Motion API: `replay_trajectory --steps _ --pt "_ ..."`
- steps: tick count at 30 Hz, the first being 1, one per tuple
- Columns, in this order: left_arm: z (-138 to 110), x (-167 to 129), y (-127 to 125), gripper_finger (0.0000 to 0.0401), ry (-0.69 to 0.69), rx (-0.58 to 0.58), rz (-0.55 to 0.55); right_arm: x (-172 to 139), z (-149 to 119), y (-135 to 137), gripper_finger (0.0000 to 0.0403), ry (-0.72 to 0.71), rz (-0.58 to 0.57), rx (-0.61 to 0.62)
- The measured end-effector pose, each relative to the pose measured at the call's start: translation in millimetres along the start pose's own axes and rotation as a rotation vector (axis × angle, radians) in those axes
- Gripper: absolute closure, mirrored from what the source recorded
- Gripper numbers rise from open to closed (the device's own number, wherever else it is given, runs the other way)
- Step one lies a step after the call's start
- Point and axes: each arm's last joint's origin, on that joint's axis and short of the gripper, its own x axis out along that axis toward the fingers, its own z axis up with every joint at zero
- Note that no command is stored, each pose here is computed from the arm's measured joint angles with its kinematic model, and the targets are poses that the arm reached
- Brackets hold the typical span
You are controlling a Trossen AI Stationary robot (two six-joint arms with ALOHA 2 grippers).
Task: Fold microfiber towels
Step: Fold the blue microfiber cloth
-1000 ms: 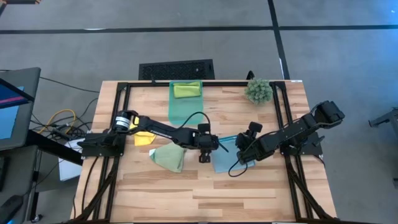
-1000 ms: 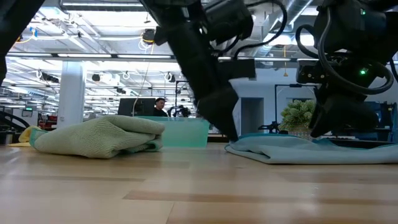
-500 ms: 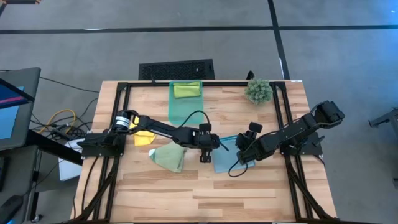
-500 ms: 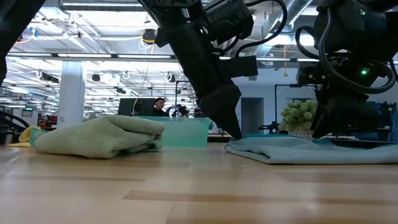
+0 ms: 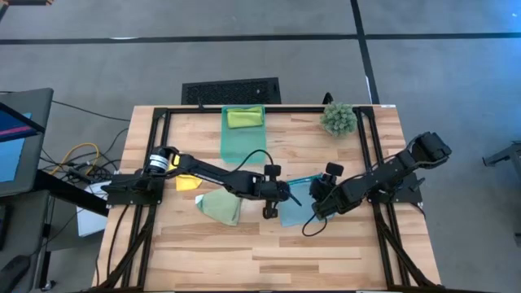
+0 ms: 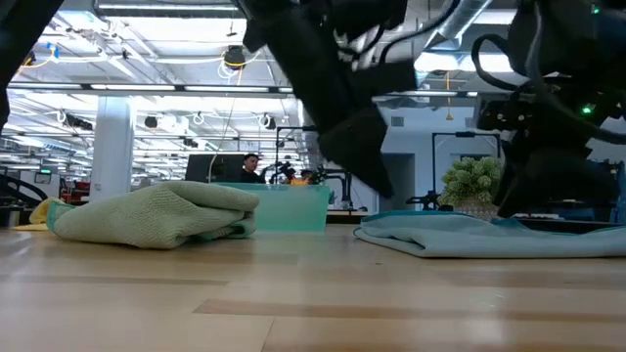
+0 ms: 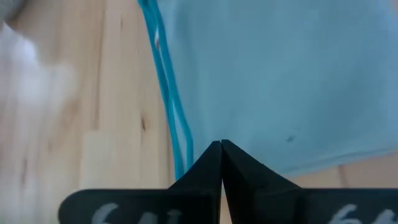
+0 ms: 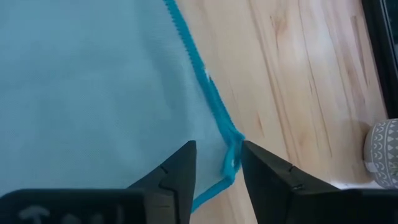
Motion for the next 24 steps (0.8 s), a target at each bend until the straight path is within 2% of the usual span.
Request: replay_trajectory --steps 4,9,15,19,21,24 --pt "1 -1 0 0.0401 0.000 -0.006 0.015 -3 -2 3 0.0255 -0.010 0.007 -0.015" --pt "-9 7 9 0.0395 0.019 -0.075 0.021 -4 -3 5 0.0259 -0.017 0.012 -0.022" --pt "-22 18 19 0.0334 0.023 -0.126 -0.063 -4 -3 5 0.0259 -0.017 0.012 -0.018" --pt "-31 24 23 0.0305 0.038 -0.134 -0.056 -4 -3 5 0.0262 -0.017 0.012 -0.018" --pt "-32 25 24 0.0305 0.041 -0.134 -0.058 -4 -3 5 0.0264 -0.017 0.012 -0.018" --pt "-31 25 24 0.0326 0.021 -0.121 -0.055 -4 -3 5 0.0267 -0.017 0.012 -0.018"
